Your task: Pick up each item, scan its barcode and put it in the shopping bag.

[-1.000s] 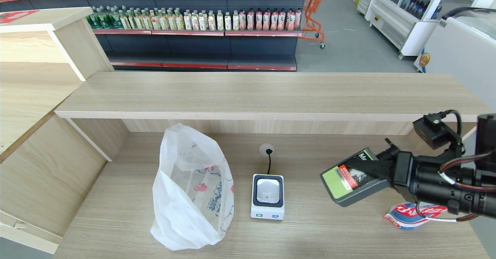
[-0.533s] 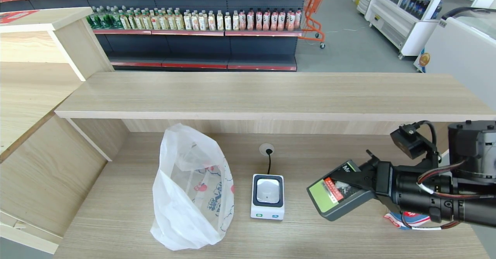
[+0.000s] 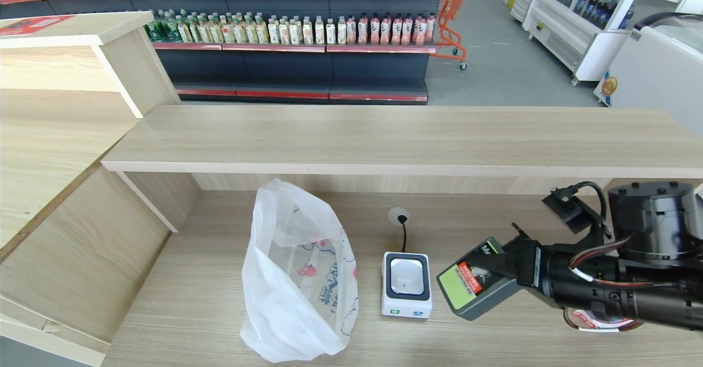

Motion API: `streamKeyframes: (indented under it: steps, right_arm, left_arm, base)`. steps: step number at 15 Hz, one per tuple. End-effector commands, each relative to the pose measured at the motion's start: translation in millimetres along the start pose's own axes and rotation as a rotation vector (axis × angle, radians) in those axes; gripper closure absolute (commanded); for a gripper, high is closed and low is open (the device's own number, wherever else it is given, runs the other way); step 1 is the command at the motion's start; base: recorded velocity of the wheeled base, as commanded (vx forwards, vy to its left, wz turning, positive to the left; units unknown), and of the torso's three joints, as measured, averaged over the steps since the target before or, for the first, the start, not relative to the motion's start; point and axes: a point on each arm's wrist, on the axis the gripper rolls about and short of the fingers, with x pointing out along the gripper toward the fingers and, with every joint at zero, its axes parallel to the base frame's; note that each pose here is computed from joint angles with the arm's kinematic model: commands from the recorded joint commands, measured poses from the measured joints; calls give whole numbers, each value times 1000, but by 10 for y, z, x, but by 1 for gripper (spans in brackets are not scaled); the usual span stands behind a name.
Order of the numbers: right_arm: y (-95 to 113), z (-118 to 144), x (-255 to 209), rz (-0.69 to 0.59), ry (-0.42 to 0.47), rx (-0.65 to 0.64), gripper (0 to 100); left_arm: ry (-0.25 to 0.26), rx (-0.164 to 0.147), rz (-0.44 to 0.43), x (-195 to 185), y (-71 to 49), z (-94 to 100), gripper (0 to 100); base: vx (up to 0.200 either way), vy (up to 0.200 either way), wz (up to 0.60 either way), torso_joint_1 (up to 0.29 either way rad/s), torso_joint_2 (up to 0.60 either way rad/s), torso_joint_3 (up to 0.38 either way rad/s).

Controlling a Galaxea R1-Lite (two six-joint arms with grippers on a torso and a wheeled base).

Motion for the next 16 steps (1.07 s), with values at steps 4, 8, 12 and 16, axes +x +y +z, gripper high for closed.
streamKeyframes:
  steps: [4,8,12,16]
  right_arm:
    - [-169,-45,506,-117,59,-131,100]
    - [-160,-64,998,-45,27,-171,100]
    - [-165,-123,1321,-14,30,-192,100]
    - [-208,-216,1532,-3,30,-268,100]
  left_arm:
    - [0,-1,1,0,0,0,0]
    - [0,-1,1,0,0,0,0]
    - [0,-1,1,0,0,0,0]
    - [0,-1,1,0,0,0,0]
  base:
    - [0,0,0,0,0,0]
    - [0,0,0,0,0,0]
    - [0,0,0,0,0,0]
    - [0,0,0,0,0,0]
